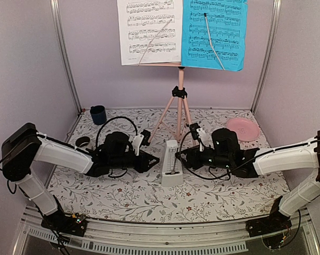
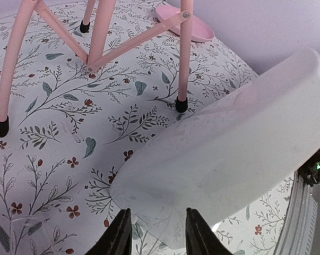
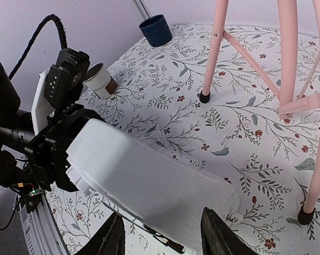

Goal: Set up the instrument practice props

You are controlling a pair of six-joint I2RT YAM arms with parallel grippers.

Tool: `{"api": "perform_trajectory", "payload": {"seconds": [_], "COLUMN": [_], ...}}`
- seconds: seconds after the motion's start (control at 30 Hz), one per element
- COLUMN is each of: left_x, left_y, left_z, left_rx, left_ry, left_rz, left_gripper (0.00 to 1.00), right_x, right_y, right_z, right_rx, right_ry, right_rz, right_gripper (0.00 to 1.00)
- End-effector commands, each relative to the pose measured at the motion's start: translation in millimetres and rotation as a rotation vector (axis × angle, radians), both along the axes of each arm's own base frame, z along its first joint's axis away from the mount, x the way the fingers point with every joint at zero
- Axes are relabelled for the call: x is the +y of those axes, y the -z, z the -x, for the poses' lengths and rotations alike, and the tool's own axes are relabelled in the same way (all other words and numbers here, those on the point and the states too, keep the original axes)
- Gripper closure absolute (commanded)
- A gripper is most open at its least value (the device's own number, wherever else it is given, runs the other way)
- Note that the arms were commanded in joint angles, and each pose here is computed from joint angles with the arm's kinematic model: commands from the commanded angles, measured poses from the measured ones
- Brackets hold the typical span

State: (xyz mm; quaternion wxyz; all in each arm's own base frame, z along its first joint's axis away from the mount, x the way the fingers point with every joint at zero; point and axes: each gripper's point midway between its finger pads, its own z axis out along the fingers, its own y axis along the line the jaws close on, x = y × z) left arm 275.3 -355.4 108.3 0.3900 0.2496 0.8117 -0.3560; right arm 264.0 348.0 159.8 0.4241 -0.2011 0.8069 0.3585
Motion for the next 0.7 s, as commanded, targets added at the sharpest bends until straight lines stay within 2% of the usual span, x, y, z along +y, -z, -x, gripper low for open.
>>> {"api": "perform_trajectory", "payload": {"seconds": [0.0,0.23,0.47,0.67], "left_x": [-1,-3,-4,-5], "left_y": [-12,-14,-16,-17], "left_z": [-4,-4,-4,-3], "left_rx": [-0.028,-0.030,-0.034,-0.035], "left_ry": [0.001,0.009,0.013,0.017], "left_rz": [0.026,0.031,0.037,0.038], "left_gripper": [0.64,0.64,0.63,0.63], "right_x": [-8,5,19,30], "right_y": [3,-8,-13,-19], "right_z": [3,13,15,16], "right_rx": [0.001,-0.015,-0.026,-0.063], "right_ry": [0.011,-0.076,-0.105,-0.085], "right_rz": [0.012,-0.025,-0.031,-0.008], "right_gripper": [0.50,0.36,0.30,0.14]}}
